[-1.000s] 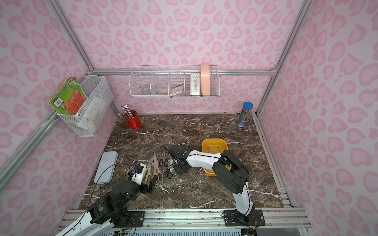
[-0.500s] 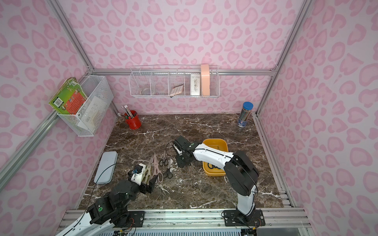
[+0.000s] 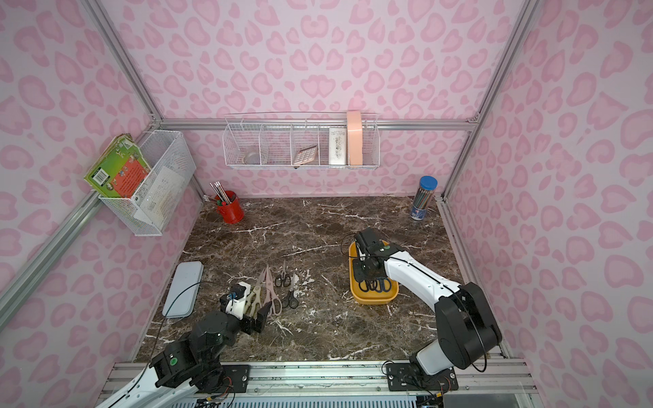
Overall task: Put the scissors into the storage box
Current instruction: Place the scissors in the storage box.
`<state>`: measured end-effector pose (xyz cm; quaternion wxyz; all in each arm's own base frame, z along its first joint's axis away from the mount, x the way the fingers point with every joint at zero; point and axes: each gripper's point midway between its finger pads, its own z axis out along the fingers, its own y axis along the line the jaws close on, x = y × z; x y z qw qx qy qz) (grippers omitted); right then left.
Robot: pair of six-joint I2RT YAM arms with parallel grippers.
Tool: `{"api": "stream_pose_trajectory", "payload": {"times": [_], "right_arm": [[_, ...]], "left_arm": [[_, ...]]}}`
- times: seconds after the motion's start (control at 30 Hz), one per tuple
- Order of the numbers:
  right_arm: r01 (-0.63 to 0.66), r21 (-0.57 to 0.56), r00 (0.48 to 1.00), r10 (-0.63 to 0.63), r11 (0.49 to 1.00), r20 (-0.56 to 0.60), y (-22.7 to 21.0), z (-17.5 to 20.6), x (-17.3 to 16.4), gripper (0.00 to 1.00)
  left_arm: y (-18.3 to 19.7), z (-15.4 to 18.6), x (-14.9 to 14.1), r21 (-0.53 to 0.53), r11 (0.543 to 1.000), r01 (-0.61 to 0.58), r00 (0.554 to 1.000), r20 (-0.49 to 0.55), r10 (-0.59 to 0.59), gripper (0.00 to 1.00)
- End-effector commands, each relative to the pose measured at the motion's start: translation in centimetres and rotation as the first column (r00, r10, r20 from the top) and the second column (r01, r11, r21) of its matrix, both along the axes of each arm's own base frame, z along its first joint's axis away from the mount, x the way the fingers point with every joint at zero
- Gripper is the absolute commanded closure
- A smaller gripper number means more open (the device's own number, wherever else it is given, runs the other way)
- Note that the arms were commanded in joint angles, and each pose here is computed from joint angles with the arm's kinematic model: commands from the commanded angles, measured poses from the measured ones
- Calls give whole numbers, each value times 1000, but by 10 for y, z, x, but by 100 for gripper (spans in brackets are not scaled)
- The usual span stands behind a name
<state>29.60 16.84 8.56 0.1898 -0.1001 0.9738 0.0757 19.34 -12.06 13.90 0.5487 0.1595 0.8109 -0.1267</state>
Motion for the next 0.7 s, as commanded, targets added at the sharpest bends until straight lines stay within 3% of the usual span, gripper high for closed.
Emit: {"api": "stream_pose_trajectory", "payload": {"times": [0.0, 0.37, 0.5, 0.67], "right_arm": [[35, 10, 999, -35, 999, 4, -9, -6, 0, 100], [74, -74, 997, -76, 995, -31, -31, -43, 3, 99], [59, -62, 998, -60, 996, -10, -28, -36, 7, 67], [56, -52, 996, -52, 997, 77, -28, -9, 19, 58]], "left_arm": [[0, 4, 2, -3, 1000, -10, 1000, 9, 10, 1], [-6, -1, 5, 28, 1000, 0, 1000, -21, 1, 1], [-4, -1, 6, 29, 1000, -13, 1000, -23, 13, 1], [4, 6, 11, -15, 996, -84, 996, -10, 84, 1]]}}
